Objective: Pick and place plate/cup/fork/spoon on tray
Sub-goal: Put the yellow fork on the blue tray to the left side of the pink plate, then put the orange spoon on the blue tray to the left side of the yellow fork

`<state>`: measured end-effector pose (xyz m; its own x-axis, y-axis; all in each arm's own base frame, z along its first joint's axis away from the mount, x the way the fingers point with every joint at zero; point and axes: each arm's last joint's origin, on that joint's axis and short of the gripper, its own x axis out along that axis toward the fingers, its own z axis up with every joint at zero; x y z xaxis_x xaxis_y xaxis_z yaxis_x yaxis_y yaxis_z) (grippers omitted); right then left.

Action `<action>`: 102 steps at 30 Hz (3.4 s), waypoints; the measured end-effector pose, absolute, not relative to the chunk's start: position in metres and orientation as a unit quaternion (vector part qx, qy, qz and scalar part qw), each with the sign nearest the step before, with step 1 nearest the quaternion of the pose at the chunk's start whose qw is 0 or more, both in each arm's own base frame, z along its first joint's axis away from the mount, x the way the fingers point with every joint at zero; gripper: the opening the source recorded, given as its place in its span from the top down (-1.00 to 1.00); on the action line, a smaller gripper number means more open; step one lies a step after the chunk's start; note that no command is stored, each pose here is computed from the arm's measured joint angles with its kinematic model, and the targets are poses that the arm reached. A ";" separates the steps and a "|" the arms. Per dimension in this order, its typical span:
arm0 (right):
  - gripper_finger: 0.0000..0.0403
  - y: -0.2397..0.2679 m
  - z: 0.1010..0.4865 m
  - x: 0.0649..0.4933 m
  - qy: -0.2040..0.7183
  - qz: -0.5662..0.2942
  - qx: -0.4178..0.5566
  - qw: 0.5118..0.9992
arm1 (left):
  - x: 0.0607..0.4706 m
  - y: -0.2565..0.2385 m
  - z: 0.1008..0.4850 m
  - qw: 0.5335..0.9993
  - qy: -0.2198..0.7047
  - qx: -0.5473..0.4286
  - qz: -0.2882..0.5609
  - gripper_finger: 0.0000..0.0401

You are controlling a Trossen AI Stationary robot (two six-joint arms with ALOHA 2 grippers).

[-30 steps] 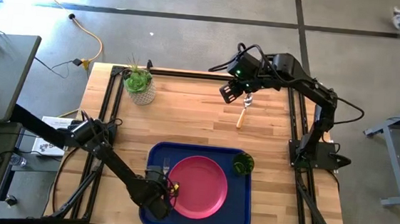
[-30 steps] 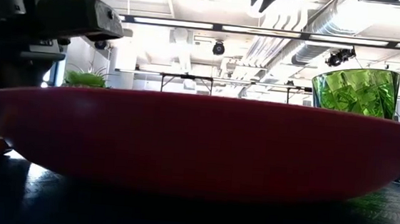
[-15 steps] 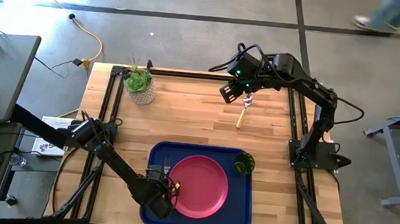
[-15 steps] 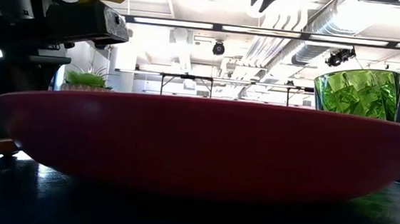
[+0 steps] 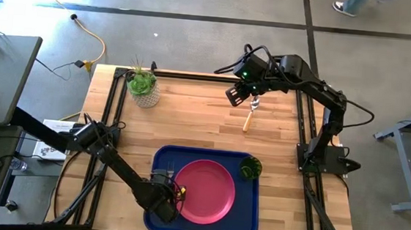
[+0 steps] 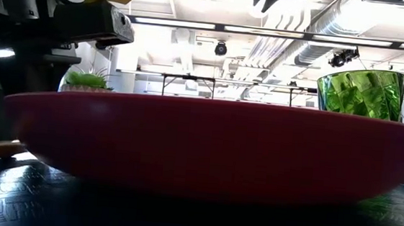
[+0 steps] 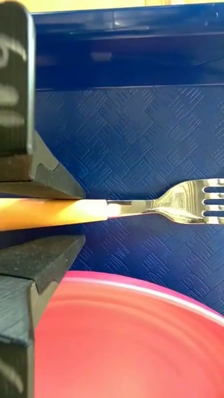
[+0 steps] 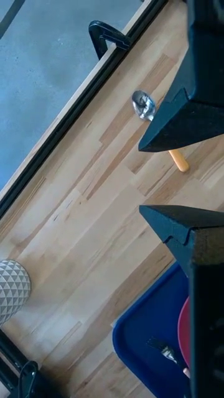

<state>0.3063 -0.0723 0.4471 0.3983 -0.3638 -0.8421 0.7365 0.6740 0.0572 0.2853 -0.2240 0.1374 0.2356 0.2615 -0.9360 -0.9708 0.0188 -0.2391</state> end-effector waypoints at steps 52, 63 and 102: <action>0.30 -0.068 0.448 0.305 0.447 -0.280 0.243 0.814 | 0.246 -0.192 0.227 0.671 0.385 -0.421 0.474 0.51; 0.30 -0.060 0.459 0.294 0.440 -0.261 0.214 0.832 | 0.222 -0.152 0.292 0.780 0.318 -0.354 0.405 0.51; 0.24 -0.073 0.359 0.234 0.510 -0.420 0.333 0.673 | 0.189 -0.011 0.368 0.837 0.303 -0.184 0.416 0.50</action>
